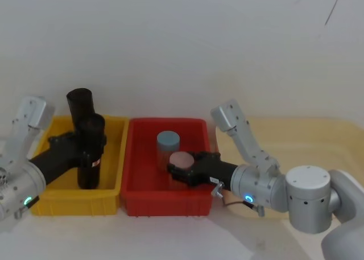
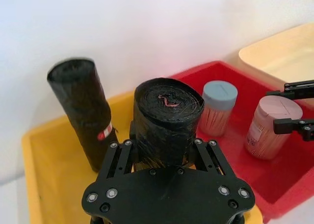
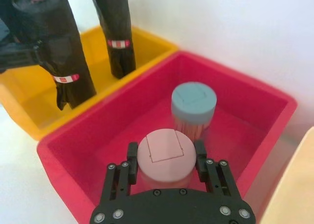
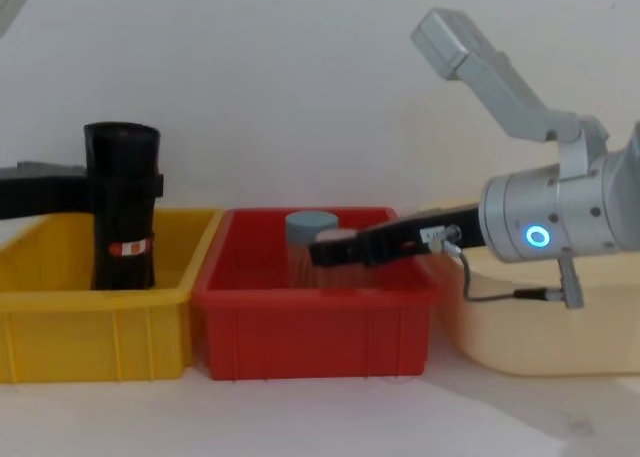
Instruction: Pick up the garbage bag with the one hand and transfer it to the other hand.
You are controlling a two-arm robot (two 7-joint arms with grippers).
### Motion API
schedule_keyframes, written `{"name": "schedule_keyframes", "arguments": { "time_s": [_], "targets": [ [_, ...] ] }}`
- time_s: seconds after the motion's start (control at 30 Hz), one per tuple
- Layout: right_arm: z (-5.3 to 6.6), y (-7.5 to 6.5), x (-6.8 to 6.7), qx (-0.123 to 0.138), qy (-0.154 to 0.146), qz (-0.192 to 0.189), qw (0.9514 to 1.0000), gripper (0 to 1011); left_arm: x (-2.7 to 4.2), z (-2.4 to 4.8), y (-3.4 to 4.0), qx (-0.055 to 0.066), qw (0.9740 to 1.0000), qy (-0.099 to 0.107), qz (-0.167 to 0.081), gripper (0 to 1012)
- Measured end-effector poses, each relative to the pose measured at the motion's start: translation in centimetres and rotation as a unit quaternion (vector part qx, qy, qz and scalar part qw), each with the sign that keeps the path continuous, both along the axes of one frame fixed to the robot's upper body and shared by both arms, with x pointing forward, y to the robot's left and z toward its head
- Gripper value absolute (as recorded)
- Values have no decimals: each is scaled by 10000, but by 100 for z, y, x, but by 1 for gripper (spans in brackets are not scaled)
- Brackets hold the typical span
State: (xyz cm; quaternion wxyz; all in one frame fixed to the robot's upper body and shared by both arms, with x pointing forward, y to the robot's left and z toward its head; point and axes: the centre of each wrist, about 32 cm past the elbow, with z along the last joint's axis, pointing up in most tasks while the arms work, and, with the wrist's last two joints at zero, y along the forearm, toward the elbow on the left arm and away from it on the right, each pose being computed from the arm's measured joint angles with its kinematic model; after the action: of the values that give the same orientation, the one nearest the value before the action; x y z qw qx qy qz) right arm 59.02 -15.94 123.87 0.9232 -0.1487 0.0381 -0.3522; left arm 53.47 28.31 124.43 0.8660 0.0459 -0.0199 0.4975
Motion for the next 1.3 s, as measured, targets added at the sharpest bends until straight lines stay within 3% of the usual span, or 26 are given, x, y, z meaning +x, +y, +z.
{"name": "schedule_keyframes", "arguments": {
  "time_s": [0.17,0.4,0.5,0.53,0.57,0.67,0.87,1.07,1.1,1.27,1.3],
  "targets": [
    [108,-35,-19,175,-176,3,9997,659,26,142,-50,99,9997,-215,-54,486],
    [329,-141,-63,439,-580,-81,9973,660,97,441,-177,224,9976,-605,-235,486],
    [420,-208,-85,514,-766,-172,9956,660,161,630,-280,278,9952,-841,-414,486],
    [453,-233,-92,532,-831,-203,9949,660,161,630,-280,278,9952,-841,-414,486],
    [495,-272,-105,558,-929,-264,9938,660,191,708,-333,292,9939,-934,-503,486],
    [565,-340,-128,594,-1083,-364,9917,660,236,794,-395,305,9922,-1032,-627,486],
    [706,-531,-196,625,-1404,-702,9856,660,399,993,-607,264,9865,-1233,-1042,486],
    [794,-740,-281,583,-1648,-1091,9785,660,543,1065,-784,151,9818,-1253,-1416,486],
    [798,-766,-292,576,-1667,-1139,9777,660,590,1074,-840,104,9805,-1239,-1520,486],
    [816,-951,-379,489,-1770,-1521,9712,660,727,1058,-995,-49,9762,-1139,-1845,486],
    [817,-977,-390,474,-1776,-1575,9703,660,786,1039,-1053,-125,9748,-1078,-1951,486]
  ]
}}
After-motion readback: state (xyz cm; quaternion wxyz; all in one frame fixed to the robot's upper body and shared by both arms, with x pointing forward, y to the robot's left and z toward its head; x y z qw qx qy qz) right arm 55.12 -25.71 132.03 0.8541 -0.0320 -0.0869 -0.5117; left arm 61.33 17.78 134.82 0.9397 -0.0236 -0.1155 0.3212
